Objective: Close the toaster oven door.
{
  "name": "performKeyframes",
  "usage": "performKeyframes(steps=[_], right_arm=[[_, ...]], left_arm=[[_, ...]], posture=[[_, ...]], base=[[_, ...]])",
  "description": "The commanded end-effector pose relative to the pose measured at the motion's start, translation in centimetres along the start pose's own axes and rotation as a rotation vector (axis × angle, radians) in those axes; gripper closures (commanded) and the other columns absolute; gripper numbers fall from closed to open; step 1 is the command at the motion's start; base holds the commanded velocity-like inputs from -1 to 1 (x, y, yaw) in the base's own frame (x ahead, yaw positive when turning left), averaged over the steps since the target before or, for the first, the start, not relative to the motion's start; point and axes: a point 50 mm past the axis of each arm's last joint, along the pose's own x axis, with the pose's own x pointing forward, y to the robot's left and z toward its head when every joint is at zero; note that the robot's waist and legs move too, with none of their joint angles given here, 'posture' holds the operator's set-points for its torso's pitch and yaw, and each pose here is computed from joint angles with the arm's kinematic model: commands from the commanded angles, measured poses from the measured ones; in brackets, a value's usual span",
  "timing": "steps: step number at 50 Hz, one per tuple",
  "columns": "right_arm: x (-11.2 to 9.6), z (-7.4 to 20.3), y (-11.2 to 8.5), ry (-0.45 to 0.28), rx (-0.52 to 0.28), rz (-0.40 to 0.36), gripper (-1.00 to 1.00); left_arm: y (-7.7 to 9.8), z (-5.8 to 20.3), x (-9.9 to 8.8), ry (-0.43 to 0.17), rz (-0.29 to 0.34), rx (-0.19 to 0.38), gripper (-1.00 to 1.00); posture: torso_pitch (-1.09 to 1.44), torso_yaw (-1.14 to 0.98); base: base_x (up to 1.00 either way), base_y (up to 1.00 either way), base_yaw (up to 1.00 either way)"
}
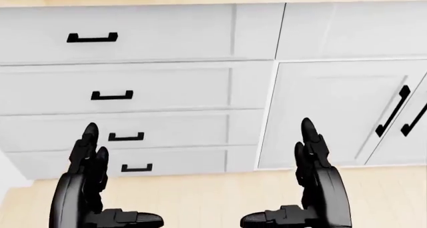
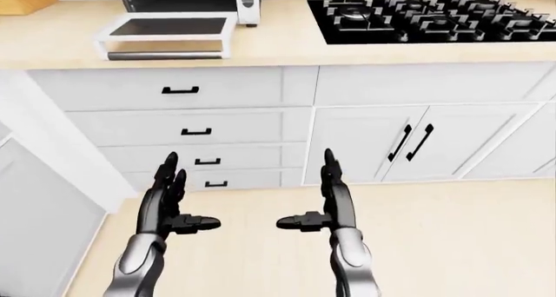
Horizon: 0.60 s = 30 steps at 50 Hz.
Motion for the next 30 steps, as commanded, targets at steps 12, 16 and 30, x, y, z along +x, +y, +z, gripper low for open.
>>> performKeyframes(steps=[12, 16, 30], right_arm=[[1.2, 4.5, -1.7, -0.14, -0.029, -0.015, -1.0], [1.4, 5.7, -2.1, -0.162, -0.04, -0.013, -1.0], [1.6, 10.4, -4.0, -0.251, -0.082, -0.046, -1.0]], left_arm=[[1.9, 4.4, 1.1, -0.131, 0.054, -0.018, -1.0], [2.8, 5.3, 1.4, -0.155, 0.08, 0.008, -1.0], [4.8, 10.2, 1.6, -0.243, 0.128, 0.027, -1.0]], posture=[[0.0, 0.0], [0.0, 0.0], [0.0, 0.0]], base=[[0.0, 0.0, 0.0], [0.0, 0.0, 0.0], [0.0, 0.0, 0.0]])
